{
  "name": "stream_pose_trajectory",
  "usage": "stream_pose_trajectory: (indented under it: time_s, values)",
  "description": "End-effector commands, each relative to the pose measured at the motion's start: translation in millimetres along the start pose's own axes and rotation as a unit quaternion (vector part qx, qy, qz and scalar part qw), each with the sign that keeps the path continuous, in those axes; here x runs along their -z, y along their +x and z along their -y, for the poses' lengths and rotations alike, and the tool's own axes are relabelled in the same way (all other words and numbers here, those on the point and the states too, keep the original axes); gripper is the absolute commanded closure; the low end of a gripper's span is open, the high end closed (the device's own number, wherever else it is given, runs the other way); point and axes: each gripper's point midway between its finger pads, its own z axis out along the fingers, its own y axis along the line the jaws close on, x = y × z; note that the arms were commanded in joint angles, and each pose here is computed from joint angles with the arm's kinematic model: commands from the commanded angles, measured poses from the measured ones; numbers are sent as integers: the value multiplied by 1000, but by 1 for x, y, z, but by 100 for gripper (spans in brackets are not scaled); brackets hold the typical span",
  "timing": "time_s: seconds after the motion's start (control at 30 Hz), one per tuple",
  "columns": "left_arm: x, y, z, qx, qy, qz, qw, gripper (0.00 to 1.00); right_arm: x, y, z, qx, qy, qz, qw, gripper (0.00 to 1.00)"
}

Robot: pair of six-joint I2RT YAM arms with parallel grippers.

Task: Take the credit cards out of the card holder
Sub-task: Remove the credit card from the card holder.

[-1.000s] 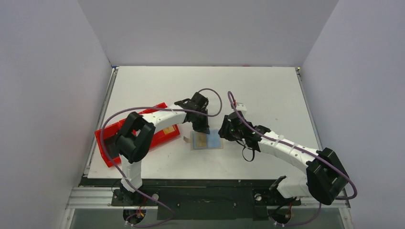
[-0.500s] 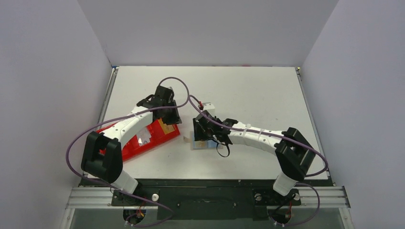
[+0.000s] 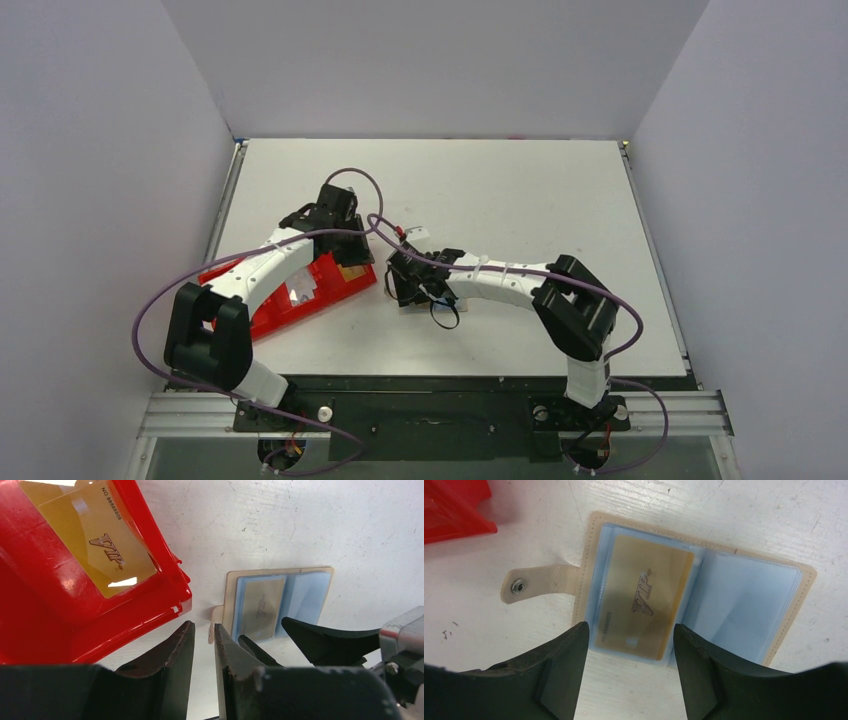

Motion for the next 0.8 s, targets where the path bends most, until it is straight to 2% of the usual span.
stream_pose_trajectory:
  time_s: [0.0, 0.37, 0.43, 0.67, 0.77]
  values:
    - [11, -9, 10, -13, 24, 19, 999, 81, -3, -7, 1, 10, 23, 7, 1000, 41]
    - [9, -7, 10, -13, 26, 14, 999, 81, -17, 6, 5, 12, 35, -11, 999, 43]
    - [9, -7, 11, -13, 28, 13, 999, 80, -18, 8, 6, 9, 35, -12, 999, 47]
    - [5, -2, 13, -15, 34, 2, 999, 81, -15, 8, 8, -11, 12, -12, 1000, 75]
    - [2, 3, 17, -21, 38, -4, 999, 81, -15, 5, 7, -29, -10, -10, 999, 83]
